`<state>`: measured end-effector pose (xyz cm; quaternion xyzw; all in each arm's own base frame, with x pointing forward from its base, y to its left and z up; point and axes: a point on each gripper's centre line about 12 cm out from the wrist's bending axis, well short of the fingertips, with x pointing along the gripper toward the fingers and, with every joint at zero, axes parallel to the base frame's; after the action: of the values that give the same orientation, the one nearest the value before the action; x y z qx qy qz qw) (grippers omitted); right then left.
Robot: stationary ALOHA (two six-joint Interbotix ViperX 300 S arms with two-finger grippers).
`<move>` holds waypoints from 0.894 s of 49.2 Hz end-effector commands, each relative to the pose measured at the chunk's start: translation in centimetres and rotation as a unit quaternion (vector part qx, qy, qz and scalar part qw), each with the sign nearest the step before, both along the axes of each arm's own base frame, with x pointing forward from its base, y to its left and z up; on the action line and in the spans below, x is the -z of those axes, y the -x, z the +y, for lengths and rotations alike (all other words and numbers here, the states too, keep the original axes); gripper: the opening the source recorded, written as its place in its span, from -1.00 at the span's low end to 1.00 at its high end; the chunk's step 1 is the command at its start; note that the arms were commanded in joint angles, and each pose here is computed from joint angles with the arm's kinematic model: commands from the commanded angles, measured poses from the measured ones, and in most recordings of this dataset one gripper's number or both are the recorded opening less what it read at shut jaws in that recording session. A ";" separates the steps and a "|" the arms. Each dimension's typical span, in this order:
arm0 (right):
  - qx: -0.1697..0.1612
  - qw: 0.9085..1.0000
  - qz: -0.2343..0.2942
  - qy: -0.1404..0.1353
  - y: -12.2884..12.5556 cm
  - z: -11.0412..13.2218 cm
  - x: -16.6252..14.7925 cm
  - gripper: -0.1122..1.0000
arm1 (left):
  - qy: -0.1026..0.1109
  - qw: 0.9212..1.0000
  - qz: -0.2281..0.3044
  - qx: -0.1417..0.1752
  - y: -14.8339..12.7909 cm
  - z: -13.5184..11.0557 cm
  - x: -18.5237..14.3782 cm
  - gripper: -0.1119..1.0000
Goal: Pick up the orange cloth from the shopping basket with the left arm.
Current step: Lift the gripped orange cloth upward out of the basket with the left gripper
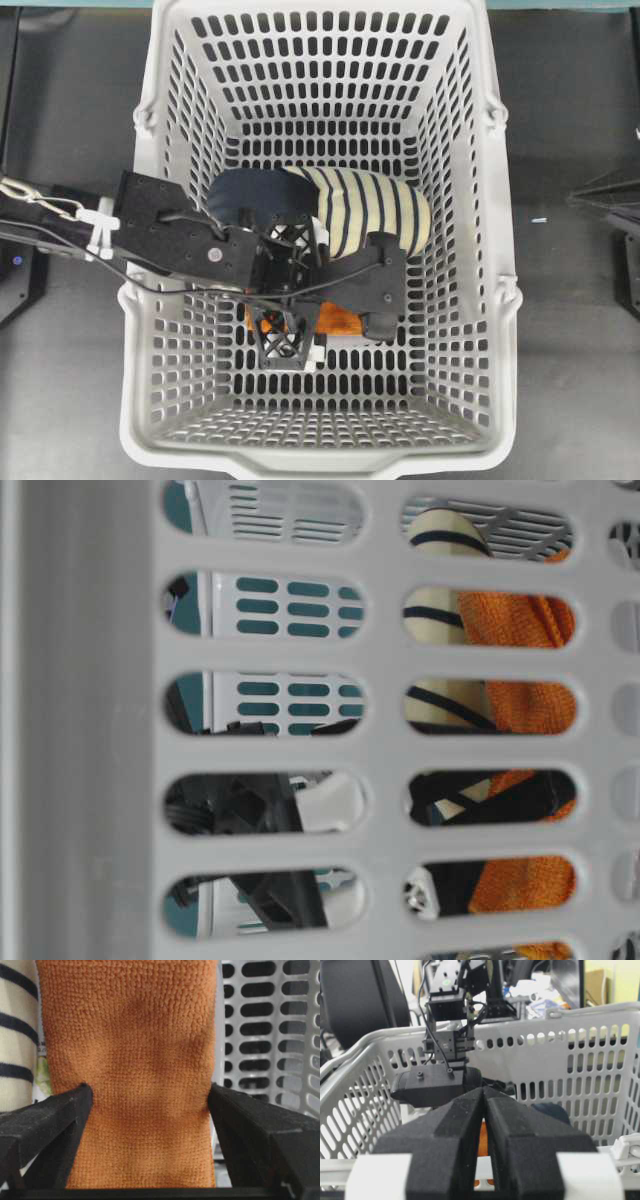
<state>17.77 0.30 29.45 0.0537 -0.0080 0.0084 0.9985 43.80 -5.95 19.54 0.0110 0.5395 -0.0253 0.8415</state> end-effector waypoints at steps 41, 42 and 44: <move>-0.001 1.000 -0.008 -0.002 -0.1 0.0 -0.6 -0.80 | 0.002 0.998 -0.066 -0.006 1.1 0.9 -14.8 -0.49; -0.001 1.000 -0.007 -0.002 -0.1 0.0 -0.6 -0.80 | 0.002 0.998 -0.069 -0.006 1.2 1.0 -15.7 -0.49; -0.001 1.000 -0.008 -0.002 -0.1 0.0 -0.6 -0.80 | 0.001 0.997 -0.074 -0.008 1.4 1.3 -17.4 -0.49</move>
<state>17.75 0.30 29.46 0.0537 -0.0080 0.0084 0.9985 43.13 -5.29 31.46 0.0107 0.5094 -0.0222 0.8602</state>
